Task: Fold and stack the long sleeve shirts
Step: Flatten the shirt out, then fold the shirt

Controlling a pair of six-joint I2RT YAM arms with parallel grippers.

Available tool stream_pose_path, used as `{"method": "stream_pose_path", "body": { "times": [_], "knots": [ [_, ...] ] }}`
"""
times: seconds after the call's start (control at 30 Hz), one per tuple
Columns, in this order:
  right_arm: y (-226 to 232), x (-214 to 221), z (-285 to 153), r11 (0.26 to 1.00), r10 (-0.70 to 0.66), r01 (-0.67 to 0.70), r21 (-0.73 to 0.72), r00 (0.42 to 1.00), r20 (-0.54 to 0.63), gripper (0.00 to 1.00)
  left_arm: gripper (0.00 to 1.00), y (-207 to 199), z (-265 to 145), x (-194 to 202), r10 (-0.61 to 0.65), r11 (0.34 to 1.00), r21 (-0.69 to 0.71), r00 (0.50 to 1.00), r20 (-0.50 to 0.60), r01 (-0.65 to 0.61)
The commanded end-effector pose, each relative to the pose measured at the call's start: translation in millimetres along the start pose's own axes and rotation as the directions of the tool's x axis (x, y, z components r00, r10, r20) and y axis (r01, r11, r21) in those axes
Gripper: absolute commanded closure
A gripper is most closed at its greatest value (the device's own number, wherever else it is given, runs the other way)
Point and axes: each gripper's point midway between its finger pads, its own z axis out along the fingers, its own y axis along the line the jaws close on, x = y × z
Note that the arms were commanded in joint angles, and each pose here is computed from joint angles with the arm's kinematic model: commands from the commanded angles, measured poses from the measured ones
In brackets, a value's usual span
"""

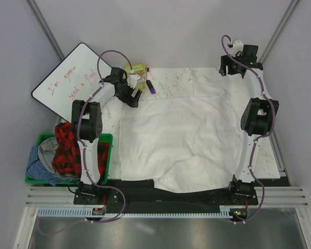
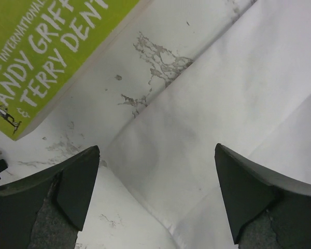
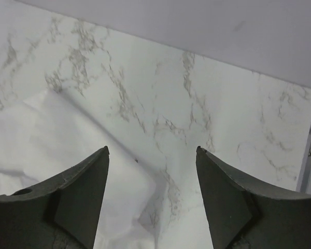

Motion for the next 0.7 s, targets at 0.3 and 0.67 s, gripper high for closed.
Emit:
{"method": "stream_pose_path", "body": {
  "times": [0.3, 0.67],
  "knots": [
    [55, 1, 70, 0.994, 0.041, -0.031, -0.108, 0.996, 0.083, 0.29, 0.01, -7, -37, -46, 0.055, 0.997, 0.037, 0.988, 0.146, -0.06],
    [10, 40, 25, 0.995, 0.074, -0.076, -0.063, 0.997, -0.035, 0.3, 0.02, 5, -15, -22, 0.052, 0.999, 0.0, 0.997, 0.063, -0.052]
  ]
}}
